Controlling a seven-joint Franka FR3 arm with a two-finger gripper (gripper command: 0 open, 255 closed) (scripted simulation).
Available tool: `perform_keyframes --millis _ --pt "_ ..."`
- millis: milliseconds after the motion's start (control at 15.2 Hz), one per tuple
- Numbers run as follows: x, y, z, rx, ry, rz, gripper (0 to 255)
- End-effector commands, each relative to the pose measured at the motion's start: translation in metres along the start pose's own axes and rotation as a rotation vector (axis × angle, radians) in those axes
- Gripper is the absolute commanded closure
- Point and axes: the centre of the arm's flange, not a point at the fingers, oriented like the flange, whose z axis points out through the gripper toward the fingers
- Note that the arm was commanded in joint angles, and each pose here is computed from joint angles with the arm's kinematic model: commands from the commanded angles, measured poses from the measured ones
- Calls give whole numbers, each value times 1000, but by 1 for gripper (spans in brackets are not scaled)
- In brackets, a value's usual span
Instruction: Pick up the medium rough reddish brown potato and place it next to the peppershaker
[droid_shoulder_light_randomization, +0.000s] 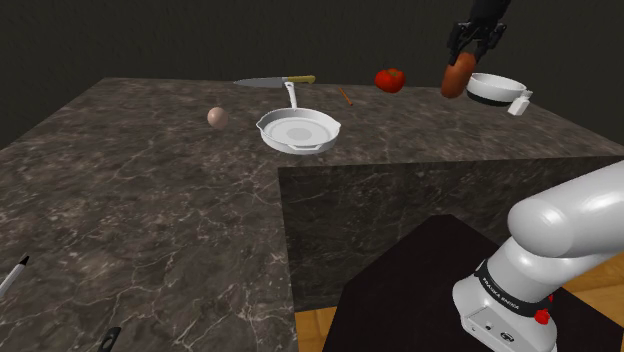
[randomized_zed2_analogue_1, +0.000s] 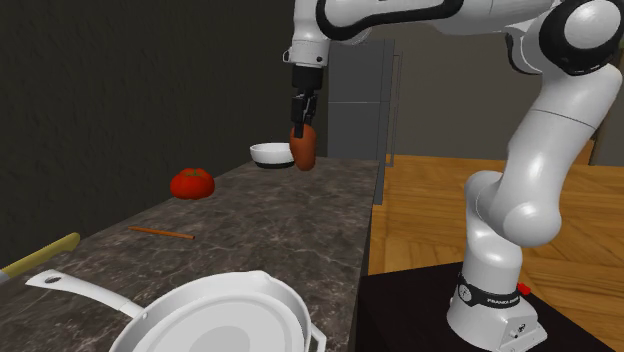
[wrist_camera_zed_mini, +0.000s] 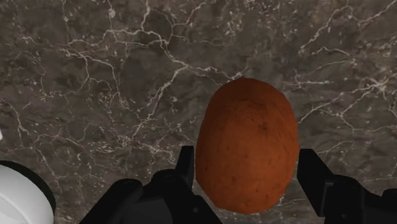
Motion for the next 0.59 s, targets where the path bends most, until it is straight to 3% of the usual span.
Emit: perform_keyframes --millis 0,528 --pt "9 25 3 -1 0 -1 255" --pt "35 127 13 -1 0 -1 255"
